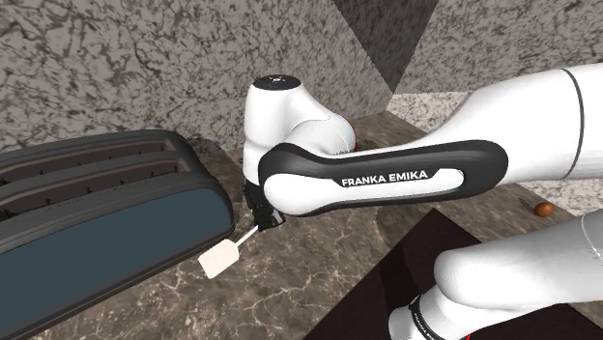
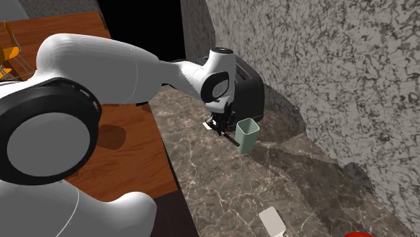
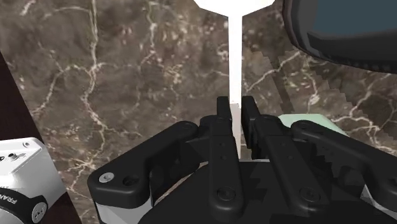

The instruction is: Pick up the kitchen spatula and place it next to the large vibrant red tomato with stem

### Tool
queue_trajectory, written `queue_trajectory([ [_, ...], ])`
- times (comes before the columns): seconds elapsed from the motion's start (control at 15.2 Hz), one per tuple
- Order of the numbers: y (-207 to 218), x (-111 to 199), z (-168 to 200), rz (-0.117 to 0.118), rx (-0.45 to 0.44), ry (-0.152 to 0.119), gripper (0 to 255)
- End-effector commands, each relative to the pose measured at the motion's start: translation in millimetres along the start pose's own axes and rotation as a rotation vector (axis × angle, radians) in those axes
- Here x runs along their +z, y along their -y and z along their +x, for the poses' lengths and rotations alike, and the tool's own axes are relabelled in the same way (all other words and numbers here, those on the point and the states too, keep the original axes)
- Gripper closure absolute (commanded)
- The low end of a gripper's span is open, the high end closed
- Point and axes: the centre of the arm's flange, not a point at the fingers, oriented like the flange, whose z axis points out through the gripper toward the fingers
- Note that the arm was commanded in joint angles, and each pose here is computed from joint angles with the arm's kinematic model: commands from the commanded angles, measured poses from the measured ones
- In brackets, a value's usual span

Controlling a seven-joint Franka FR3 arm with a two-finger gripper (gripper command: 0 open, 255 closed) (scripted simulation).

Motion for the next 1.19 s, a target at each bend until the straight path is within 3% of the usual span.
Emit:
queue_trajectory([
  [0.0,-0.3,-10.4,1.1,0.0,0.0,0.0,255],
  [1.12,5.8,-92.0,18.3,0.0,0.0,0.0,255],
])
